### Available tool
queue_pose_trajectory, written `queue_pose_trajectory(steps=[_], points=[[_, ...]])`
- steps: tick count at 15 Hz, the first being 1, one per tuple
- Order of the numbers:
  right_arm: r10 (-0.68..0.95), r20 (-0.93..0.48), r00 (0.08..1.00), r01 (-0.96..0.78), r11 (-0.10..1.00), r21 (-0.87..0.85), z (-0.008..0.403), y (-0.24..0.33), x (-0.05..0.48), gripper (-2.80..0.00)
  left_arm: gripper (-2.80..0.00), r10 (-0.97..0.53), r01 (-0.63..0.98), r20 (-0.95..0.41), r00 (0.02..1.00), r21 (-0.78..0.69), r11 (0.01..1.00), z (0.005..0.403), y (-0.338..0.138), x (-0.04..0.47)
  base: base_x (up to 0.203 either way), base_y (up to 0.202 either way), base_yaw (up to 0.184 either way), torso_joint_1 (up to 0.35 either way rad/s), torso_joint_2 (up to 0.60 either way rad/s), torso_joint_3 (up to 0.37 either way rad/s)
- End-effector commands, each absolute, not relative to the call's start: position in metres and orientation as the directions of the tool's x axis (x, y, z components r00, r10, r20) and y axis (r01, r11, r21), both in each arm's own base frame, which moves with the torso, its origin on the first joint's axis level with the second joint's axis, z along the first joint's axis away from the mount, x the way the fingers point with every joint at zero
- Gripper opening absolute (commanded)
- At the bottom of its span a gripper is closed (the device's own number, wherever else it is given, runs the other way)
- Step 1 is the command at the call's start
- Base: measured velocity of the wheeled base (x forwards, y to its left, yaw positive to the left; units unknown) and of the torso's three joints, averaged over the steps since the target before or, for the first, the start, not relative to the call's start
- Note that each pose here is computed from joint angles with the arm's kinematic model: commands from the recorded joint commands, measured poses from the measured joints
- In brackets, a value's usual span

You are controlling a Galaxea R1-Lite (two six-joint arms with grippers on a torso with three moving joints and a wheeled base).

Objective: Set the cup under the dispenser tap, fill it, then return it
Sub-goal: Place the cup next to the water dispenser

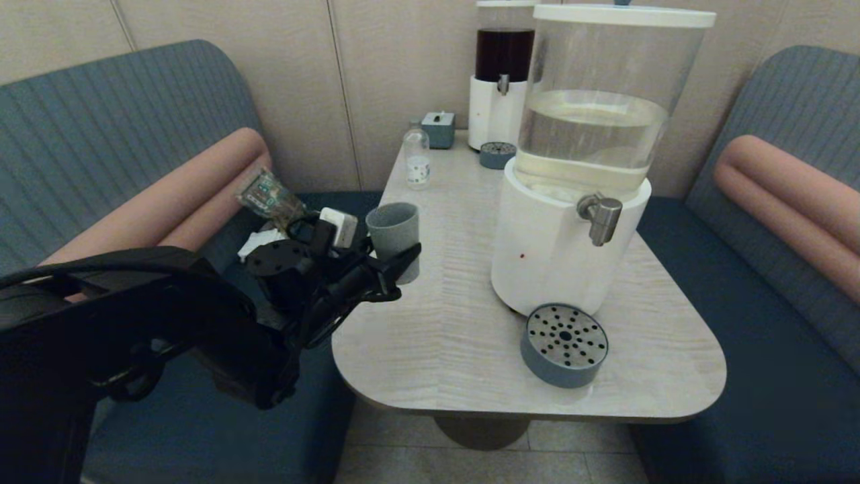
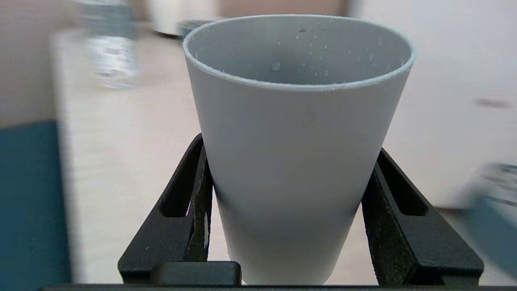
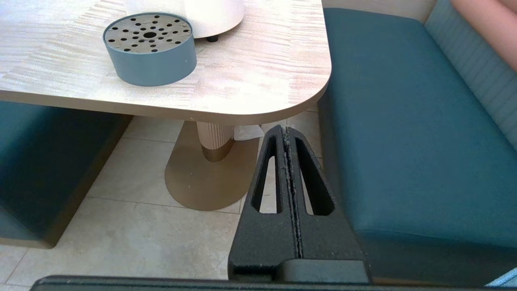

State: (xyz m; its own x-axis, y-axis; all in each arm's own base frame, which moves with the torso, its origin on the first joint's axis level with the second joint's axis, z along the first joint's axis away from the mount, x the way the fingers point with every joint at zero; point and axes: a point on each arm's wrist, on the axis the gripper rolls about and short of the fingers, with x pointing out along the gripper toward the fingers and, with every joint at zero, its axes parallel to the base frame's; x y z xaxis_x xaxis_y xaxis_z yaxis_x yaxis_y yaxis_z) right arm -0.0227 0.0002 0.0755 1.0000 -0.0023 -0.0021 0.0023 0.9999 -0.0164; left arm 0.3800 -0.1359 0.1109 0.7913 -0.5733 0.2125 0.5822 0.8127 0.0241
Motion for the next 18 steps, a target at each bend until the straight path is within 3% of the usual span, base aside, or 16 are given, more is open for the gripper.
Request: queue_pose_trajectory(steps=[1, 10, 18], points=[[-0.002, -0.006, 1.000, 0.001, 1.000, -0.017, 0.075, 0.000, -0.022, -2.80, -2.80, -0.536, 0.543, 0.205, 0.819, 0.023, 0.839, 0.087, -0.122, 0.408, 0.000, 0.000, 0.000, 0.000, 0.00, 0.000], [-0.002, -0.006, 1.000, 0.001, 1.000, -0.017, 0.075, 0.000, -0.022, -2.80, -2.80, -0.517, 0.525, 0.243, 0.821, 0.035, 0.850, 0.044, -0.126, 0.457, 0.000, 0.000, 0.000, 0.000, 0.00, 0.000], [-0.002, -0.005, 1.000, 0.001, 1.000, -0.017, 0.075, 0.000, -0.022, -2.80, -2.80, -0.518, 0.527, 0.224, 0.826, 0.024, 0.850, 0.025, -0.128, 0.462, 0.000, 0.000, 0.000, 0.000, 0.00, 0.000]])
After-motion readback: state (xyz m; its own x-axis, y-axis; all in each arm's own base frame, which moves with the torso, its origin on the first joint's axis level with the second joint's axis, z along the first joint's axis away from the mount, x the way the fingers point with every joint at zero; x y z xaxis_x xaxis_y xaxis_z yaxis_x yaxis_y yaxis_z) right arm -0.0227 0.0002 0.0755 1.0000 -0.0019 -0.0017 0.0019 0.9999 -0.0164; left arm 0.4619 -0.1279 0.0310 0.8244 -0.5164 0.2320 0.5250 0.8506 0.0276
